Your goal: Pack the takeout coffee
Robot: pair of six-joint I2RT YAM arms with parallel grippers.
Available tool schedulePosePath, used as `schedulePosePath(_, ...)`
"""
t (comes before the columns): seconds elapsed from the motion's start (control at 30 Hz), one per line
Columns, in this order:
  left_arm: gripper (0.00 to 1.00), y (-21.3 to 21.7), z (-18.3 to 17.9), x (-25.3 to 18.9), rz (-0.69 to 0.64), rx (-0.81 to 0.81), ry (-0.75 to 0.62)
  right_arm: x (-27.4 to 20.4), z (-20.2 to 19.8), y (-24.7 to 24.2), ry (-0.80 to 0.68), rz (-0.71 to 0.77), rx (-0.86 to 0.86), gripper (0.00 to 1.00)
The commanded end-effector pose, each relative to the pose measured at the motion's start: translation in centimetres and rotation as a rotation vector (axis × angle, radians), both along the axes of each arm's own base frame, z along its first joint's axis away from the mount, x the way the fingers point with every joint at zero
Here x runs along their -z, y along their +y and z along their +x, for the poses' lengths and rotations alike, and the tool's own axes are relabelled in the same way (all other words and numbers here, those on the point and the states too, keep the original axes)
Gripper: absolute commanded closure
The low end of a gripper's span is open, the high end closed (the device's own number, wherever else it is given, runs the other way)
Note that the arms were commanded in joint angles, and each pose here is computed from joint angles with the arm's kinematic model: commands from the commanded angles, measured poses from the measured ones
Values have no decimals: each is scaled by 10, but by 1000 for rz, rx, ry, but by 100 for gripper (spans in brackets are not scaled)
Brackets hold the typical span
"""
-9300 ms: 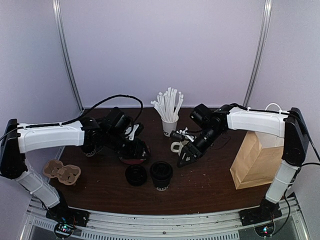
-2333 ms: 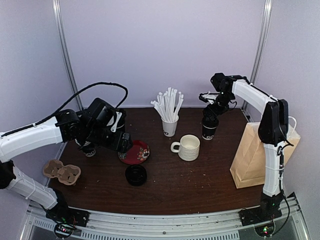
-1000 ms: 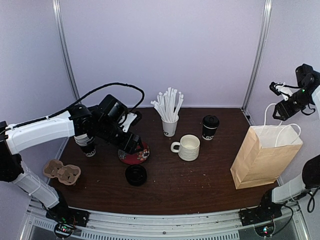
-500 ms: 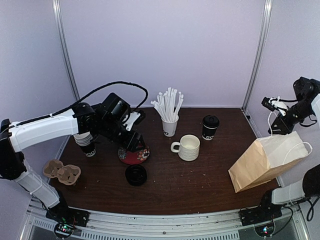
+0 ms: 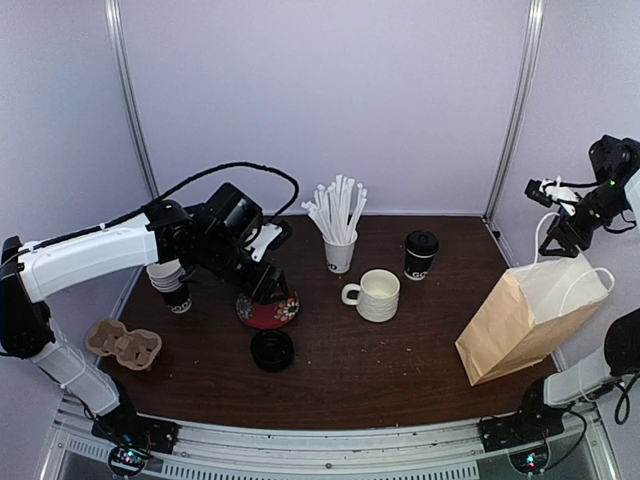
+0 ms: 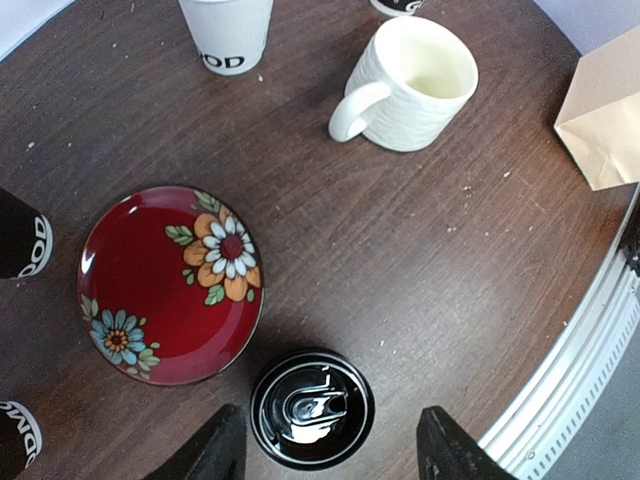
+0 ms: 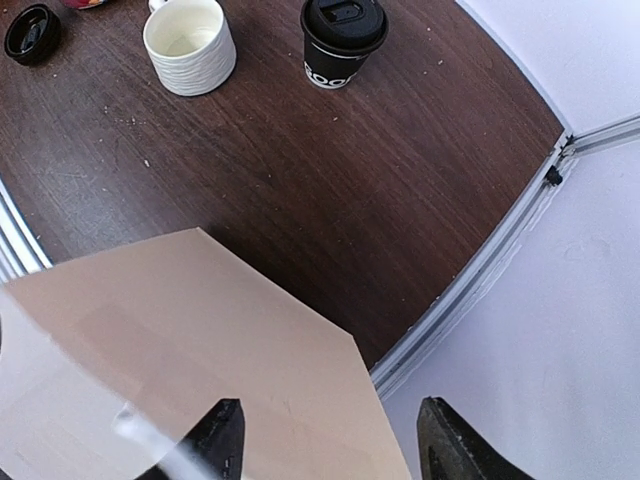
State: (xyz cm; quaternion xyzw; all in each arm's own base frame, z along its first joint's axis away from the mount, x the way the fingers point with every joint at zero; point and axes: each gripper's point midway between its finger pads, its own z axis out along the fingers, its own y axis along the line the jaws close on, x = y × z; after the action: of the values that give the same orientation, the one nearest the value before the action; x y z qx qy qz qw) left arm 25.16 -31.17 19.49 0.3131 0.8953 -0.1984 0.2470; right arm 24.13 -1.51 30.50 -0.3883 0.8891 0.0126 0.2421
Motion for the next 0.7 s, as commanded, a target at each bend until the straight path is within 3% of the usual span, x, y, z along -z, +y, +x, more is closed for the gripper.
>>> schedulePosePath(0.0, 39, 19, -3, 6, 106, -6, 6, 0, -26, 3, 68, -25, -48, 34)
schedulePosePath(0.3, 26, 44, -21, 38, 226, 7, 77, 9, -35, 6, 103, -39, -147, 27)
schedulePosePath(0.67, 25, 11, -21, 56, 144, 82, 140, 28, -22, 0, 108, -73, -219, 25)
